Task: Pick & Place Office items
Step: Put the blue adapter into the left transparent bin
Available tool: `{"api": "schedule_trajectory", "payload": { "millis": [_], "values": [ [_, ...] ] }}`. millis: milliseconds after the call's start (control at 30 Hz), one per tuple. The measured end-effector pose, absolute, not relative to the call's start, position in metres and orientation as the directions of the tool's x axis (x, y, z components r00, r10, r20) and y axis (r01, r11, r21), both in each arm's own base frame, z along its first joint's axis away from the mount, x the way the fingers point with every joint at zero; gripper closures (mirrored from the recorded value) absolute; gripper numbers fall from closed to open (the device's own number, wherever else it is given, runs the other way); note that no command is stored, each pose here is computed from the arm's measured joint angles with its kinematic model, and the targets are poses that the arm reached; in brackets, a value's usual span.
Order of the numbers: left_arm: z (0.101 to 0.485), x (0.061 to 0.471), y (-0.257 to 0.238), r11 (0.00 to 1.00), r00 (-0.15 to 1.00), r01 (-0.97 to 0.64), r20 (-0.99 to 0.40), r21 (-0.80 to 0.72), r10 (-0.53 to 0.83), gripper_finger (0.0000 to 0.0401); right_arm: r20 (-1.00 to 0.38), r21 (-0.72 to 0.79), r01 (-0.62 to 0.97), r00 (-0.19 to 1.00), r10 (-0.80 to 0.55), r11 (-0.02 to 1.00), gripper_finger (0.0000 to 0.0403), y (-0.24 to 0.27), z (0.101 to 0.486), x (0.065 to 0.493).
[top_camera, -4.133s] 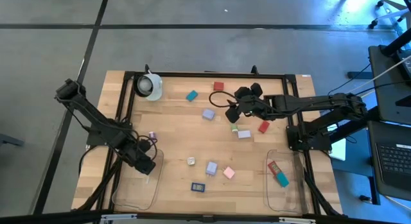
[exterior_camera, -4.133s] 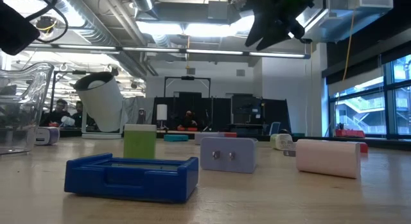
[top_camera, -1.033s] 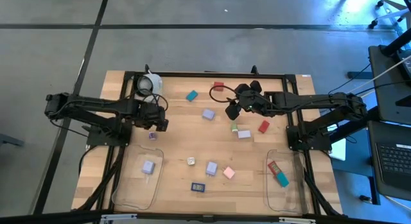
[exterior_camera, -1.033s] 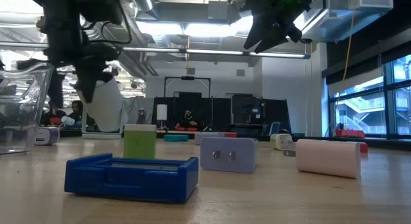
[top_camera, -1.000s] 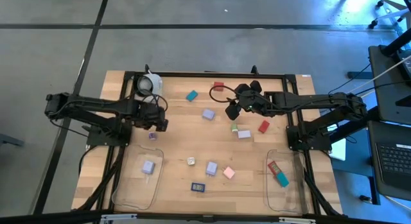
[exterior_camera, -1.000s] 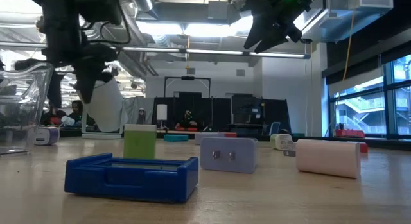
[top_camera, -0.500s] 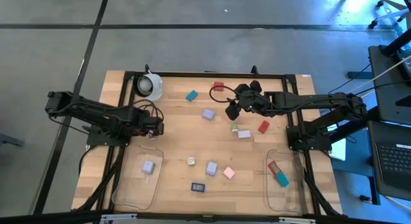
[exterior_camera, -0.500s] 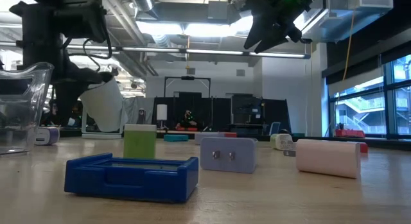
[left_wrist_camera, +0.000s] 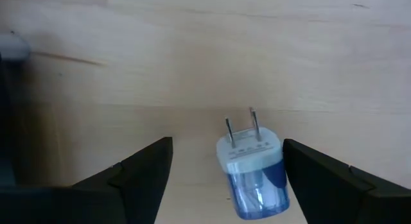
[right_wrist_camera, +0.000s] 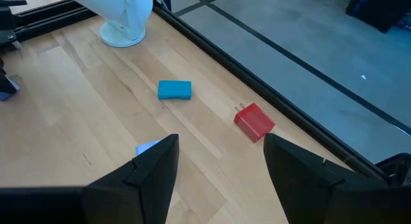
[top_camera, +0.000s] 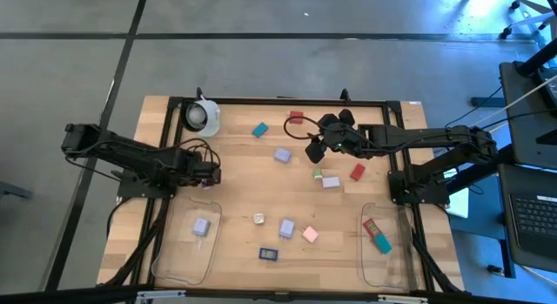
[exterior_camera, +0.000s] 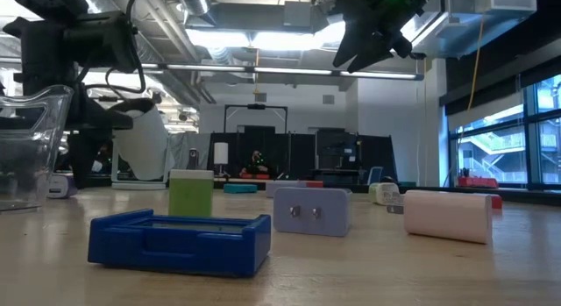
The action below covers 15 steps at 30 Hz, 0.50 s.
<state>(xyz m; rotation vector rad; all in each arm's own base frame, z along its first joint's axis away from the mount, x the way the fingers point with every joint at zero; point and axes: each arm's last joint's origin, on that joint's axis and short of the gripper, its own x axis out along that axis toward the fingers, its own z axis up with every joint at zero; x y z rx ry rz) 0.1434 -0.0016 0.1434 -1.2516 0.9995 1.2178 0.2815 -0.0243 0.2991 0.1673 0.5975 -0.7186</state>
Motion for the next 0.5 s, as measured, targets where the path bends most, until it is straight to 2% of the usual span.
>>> {"api": "schedule_trajectory", "payload": {
  "millis": [167, 500],
  "values": [
    [0.1434, 0.1434, -0.0015, -0.053, 0.125, -0.99, -0.986, -0.131, 0.109, 0.016, -0.567, -0.055, 0.664, 0.594, -0.571, 0.746, 0.0172, -0.0243, 0.2991, 0.2814],
    [0.1436, 0.1441, -0.0022, -0.05, 0.133, -0.989, -0.988, -0.137, 0.085, 0.0272, -0.567, -0.031, 0.677, 0.594, -0.571, 0.736, 0.0172, -0.0243, 0.2991, 0.2814]
  ]
}}
